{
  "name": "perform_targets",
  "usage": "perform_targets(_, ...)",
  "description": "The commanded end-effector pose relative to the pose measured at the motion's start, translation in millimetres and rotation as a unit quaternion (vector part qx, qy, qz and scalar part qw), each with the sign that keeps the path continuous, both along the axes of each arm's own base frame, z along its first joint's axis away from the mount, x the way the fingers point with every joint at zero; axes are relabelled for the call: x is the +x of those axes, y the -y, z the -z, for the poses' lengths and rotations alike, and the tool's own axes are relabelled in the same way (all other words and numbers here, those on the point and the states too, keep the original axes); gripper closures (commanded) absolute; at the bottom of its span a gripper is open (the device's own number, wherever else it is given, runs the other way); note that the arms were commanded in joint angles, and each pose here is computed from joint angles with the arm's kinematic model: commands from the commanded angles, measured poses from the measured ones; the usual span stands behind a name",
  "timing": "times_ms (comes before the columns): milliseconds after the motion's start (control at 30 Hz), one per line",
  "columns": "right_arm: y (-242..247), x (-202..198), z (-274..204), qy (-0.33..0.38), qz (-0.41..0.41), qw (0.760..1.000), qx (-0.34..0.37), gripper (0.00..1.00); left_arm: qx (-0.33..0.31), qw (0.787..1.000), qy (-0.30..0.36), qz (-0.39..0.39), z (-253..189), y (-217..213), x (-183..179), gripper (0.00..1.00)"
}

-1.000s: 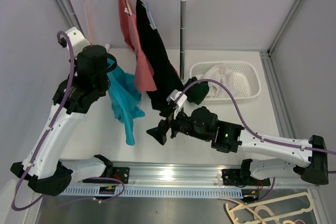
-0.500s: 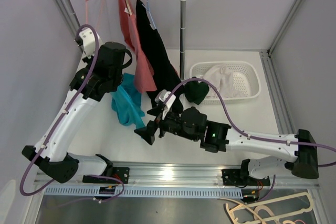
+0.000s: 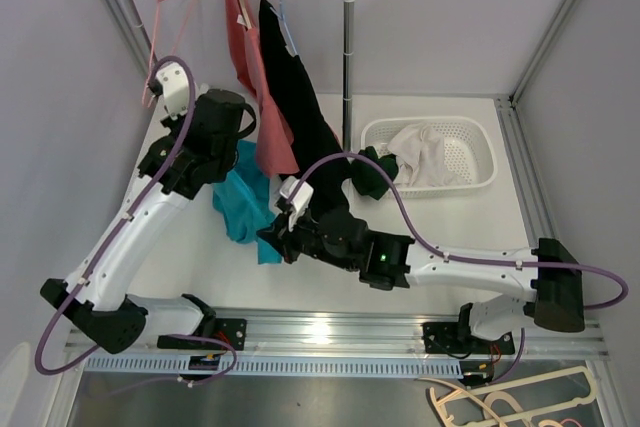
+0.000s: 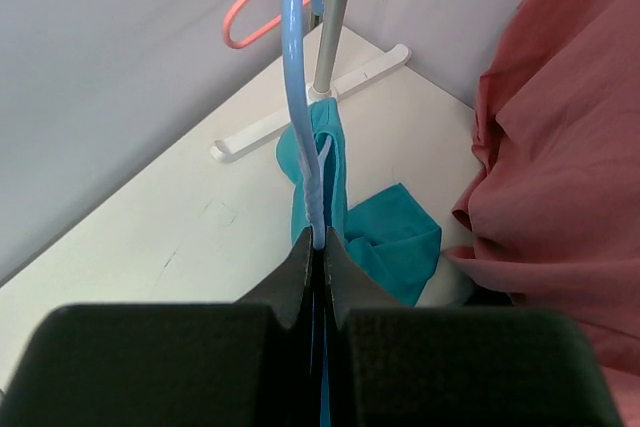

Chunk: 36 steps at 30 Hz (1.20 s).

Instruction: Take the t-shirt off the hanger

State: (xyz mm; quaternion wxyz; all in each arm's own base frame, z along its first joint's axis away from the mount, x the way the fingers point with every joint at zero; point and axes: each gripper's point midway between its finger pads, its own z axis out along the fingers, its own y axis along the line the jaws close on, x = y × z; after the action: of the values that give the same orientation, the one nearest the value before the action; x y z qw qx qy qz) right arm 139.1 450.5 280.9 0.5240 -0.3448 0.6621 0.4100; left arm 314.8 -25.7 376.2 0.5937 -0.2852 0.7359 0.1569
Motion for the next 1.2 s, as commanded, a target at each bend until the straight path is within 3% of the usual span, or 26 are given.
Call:
perform_targets(0,14,-6,-41,0.006,0.021,0.999,0.047,1.0,0.015,0.999,0.022,-0.018,-1,4,14,0.99)
perform_targets(500,94,-36,10,-0.041,0.059,0.997,0.005,1.0,0.033,0.998,0.035,-0.045,-32,-7,51,0.99)
perform_targets(867,93,-35,15,-0.036,0.068,0.997,0.003,1.0,0.05,0.997,0.038,-0.051,-50,-20,48,0.99)
perform_targets(1167,96,-30,25,-0.037,0.082,0.996,-0.006,1.0,0.028,0.998,0.041,-0.035,-51,-24,38,0.99)
